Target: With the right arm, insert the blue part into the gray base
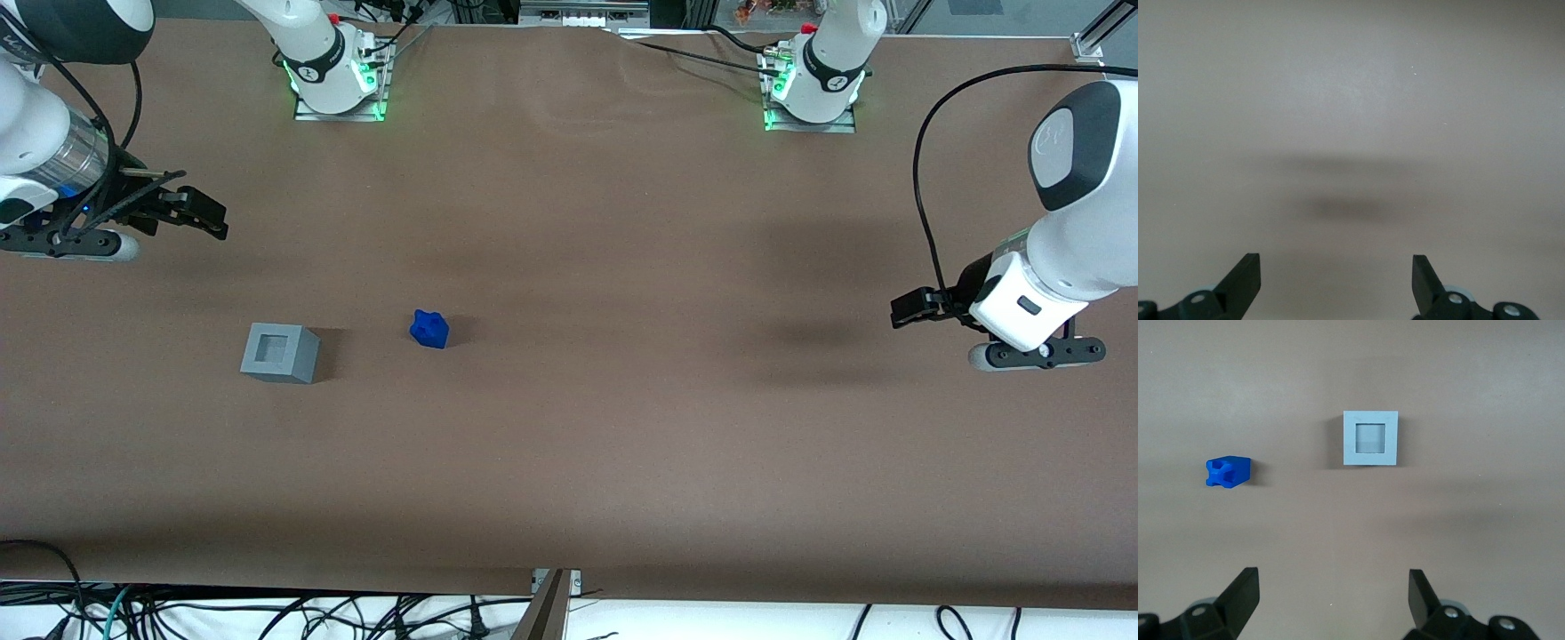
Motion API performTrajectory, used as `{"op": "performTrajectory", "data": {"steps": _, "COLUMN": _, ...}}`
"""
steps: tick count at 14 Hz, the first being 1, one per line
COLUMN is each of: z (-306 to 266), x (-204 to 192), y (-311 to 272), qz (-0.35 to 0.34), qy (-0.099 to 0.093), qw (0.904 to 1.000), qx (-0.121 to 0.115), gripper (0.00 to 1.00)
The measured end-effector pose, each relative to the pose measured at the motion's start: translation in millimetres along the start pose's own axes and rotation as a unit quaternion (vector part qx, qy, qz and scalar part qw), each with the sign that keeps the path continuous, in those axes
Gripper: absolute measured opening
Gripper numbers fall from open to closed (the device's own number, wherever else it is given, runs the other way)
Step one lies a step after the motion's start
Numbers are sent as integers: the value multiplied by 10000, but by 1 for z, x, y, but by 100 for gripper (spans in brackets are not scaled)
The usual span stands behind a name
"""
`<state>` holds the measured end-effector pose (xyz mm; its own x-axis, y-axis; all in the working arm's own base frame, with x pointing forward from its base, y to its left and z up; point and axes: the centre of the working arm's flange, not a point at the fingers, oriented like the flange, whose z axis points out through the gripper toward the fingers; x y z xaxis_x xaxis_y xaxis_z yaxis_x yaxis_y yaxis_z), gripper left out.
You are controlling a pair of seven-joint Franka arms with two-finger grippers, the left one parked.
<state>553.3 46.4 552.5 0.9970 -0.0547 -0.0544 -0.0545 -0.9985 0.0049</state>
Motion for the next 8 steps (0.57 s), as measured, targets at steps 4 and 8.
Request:
{"op": "performTrajectory", "data": {"steps": 4, "z": 2, "x": 0, "y": -3, "qz": -29, "qy": -21, "qw": 10000, "qx": -5, "gripper": 99}}
{"op": "performTrajectory", "data": {"steps": 8, "z": 9, "x": 3, "y": -8, "qz": -60, "qy": -83, "qw": 9999, "qx": -13, "gripper": 99}}
